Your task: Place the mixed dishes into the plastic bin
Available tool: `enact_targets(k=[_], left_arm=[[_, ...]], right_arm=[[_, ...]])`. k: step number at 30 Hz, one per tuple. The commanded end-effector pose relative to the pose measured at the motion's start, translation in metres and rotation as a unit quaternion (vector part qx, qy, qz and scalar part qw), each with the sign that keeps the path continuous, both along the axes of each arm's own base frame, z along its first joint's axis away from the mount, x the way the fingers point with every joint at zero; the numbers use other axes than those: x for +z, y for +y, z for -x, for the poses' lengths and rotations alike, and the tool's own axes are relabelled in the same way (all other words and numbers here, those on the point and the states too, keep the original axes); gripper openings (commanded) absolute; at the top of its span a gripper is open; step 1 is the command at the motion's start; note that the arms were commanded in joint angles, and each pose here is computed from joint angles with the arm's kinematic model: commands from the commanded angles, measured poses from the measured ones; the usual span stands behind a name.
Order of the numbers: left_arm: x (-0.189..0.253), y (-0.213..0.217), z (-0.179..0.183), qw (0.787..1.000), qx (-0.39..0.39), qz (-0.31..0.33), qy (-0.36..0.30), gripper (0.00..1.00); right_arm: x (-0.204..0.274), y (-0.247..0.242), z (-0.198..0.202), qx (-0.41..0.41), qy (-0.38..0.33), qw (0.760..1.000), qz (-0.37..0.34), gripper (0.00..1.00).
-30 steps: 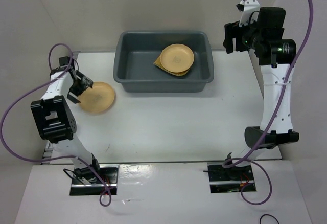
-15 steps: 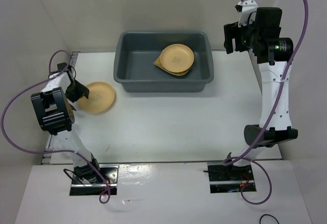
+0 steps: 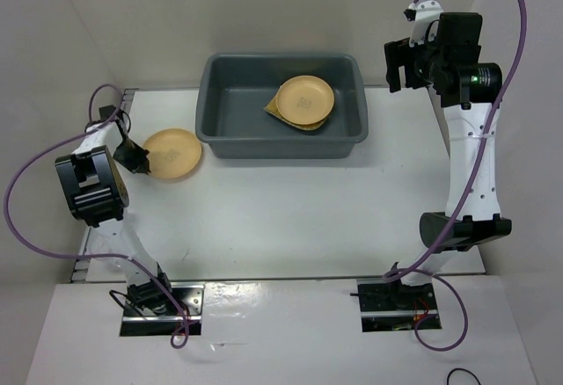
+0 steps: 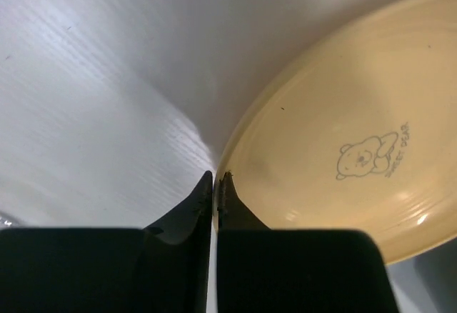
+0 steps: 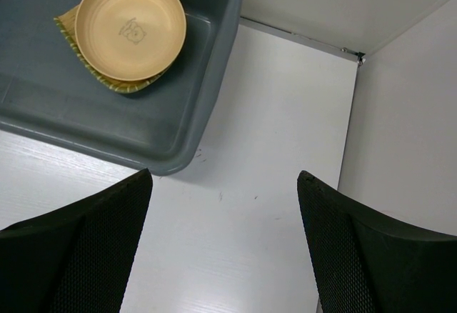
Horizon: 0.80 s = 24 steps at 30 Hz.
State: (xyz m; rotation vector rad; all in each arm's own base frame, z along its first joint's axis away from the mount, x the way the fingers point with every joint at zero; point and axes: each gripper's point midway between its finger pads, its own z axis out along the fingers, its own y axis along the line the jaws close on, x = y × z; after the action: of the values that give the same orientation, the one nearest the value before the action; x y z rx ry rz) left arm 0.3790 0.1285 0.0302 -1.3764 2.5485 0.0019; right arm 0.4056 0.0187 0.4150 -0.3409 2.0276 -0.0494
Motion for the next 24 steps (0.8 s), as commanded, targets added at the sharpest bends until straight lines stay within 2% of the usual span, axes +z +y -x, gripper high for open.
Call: enact_targets(k=[1,3,7,8,11,14,17,19,20,21,22,23,24], left_arm=[[0.013,0.005,-0.016,0.999,0.026,-0.010,-0.032,0.00],[0.035,0.006,-0.023,0.997,0.048,-0.010,-0.052,0.00],[0.107,0.015,-0.046,0.982,0.132,-0.018,-0.136,0.00],[0.142,0.016,-0.053,0.970,0.164,-0.014,-0.182,0.00],[0.207,0.017,-0.063,0.941,0.209,-0.005,-0.267,0.00],[0.290,0.005,-0.088,0.904,0.208,-0.005,-0.373,0.00],[0.366,-0.032,-0.126,0.863,0.145,0.031,-0.484,0.00],[0.354,-0.068,-0.166,0.870,0.086,0.081,-0.478,0.00],[0.398,-0.104,-0.172,0.854,0.026,0.088,-0.513,0.00],[0.402,-0.127,-0.181,0.852,-0.013,0.099,-0.514,0.00],[0.352,-0.143,-0.218,0.871,-0.037,0.108,-0.478,0.00],[0.368,-0.179,-0.223,0.849,-0.078,0.120,-0.509,0.00],[0.362,-0.201,-0.221,0.848,-0.105,0.160,-0.495,0.00]], right_arm=[[0.010,-0.003,0.001,-0.004,-0.016,1.000,0.011,0.87],[0.006,-0.005,0.000,-0.008,-0.011,1.000,0.013,0.87],[0.010,-0.005,0.003,-0.008,-0.016,1.000,0.013,0.87],[0.010,-0.005,0.003,-0.008,-0.016,1.000,0.013,0.87],[0.013,-0.006,0.006,-0.012,-0.020,1.000,0.015,0.87],[0.015,-0.006,0.005,-0.012,-0.025,1.000,0.015,0.87],[0.019,-0.007,0.007,-0.010,-0.030,0.999,0.019,0.87],[0.019,-0.008,0.007,-0.014,-0.030,0.999,0.021,0.87],[0.019,-0.009,0.007,-0.012,-0.030,0.999,0.025,0.87],[0.019,-0.009,0.007,-0.012,-0.030,0.999,0.025,0.87],[0.019,-0.011,0.007,-0.017,-0.030,0.999,0.027,0.87],[0.019,-0.011,0.007,-0.017,-0.030,0.999,0.027,0.87],[0.019,-0.011,0.007,-0.017,-0.030,0.999,0.027,0.87]])
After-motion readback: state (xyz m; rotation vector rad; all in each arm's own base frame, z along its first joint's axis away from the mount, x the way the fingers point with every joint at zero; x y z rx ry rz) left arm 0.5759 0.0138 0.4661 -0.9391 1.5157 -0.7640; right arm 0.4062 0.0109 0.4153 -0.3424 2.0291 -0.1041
